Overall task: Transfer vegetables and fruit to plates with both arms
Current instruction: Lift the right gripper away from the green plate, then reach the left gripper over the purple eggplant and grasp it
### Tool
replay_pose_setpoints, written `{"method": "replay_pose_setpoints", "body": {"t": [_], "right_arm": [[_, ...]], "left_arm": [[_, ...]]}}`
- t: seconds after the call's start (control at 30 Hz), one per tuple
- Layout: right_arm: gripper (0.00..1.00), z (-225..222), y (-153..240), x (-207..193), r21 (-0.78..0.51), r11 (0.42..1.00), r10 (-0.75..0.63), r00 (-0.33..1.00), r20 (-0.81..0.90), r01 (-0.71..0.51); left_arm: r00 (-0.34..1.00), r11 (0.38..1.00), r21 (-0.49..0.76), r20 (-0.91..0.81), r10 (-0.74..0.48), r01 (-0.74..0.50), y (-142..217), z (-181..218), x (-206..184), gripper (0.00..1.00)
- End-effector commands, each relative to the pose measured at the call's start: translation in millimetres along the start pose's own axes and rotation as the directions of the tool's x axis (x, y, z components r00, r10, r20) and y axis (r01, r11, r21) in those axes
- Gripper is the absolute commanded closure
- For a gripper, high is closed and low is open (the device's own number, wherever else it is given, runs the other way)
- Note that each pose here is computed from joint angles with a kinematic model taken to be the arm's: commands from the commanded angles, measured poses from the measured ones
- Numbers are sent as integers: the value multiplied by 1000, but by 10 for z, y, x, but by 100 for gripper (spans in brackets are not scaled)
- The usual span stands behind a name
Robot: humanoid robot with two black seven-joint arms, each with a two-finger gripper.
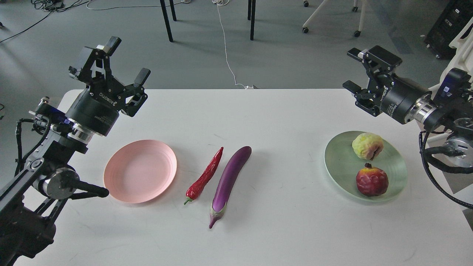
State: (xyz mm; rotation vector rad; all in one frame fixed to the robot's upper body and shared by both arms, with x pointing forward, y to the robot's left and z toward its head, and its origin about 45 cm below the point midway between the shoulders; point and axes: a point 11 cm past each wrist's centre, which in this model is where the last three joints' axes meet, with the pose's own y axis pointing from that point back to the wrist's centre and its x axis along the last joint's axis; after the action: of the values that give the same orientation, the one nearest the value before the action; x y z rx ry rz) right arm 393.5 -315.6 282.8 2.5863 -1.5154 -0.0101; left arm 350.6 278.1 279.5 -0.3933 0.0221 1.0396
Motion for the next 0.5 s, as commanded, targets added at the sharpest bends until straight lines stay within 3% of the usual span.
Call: {"method": "replay_pose_setpoints", "body": {"t": [0.0,0.23,0.37,0.47], "right_arm": [[4,123,-13,167,39,996,77,983,169,-85],[4,622,111,215,55,979,154,893,423,-195],[4,851,302,218,49,974,166,848,504,-219],[4,947,406,232,42,971,179,829,530,-236]], "left_arm": [[997,998,31,51,-53,52,-7,-73,-131,1],[970,984,104,183,-162,145,-45,-180,-319,1],[849,931,213,387,-360,298,-80,-202,-597,1],[675,843,347,504,-538,412,-110,-268,-759,1]]}}
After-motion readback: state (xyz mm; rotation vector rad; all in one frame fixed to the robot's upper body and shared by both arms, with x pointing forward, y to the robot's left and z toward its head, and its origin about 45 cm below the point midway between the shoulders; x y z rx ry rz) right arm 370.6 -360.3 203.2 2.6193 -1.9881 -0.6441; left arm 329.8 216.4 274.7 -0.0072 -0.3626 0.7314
